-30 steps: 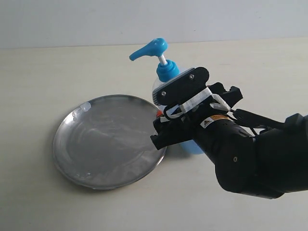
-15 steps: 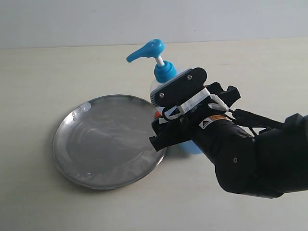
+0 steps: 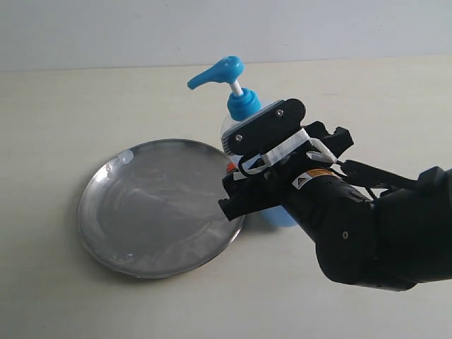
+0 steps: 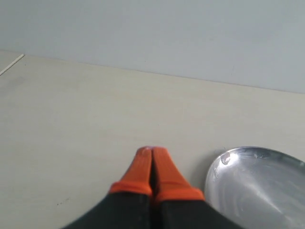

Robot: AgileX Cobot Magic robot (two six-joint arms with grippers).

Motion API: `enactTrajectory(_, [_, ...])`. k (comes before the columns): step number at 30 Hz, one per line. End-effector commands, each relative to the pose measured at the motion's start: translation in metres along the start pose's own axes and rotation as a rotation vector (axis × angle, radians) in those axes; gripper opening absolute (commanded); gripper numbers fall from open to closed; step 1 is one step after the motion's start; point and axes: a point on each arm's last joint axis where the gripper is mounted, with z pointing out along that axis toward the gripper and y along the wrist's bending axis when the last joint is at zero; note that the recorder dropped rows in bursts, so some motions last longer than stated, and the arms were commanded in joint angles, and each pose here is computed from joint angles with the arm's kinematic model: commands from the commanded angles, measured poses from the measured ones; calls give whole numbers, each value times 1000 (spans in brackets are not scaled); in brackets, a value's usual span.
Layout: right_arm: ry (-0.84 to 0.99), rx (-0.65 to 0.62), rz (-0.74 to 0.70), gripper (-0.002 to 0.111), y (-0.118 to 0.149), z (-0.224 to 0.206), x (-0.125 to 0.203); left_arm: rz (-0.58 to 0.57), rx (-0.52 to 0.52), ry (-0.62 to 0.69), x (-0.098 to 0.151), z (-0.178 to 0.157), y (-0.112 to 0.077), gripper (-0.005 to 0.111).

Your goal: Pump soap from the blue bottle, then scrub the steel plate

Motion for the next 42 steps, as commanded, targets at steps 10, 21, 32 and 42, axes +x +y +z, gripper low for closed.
enactTrajectory(10, [-77, 34, -13, 0, -3, -2, -9, 8, 37, -45, -51, 0, -9, 0])
enactTrajectory(21, [-81, 38, -13, 0, -4, -2, -10, 52, 192, -14, -90, 13, -32, 0])
enactTrajectory(32, [-88, 45, -13, 0, -4, -2, -11, 83, 305, -7, -131, 28, -60, 0])
enactTrajectory(42, [-88, 45, -13, 0, -4, -2, -11, 86, 317, -4, -135, 31, -63, 0])
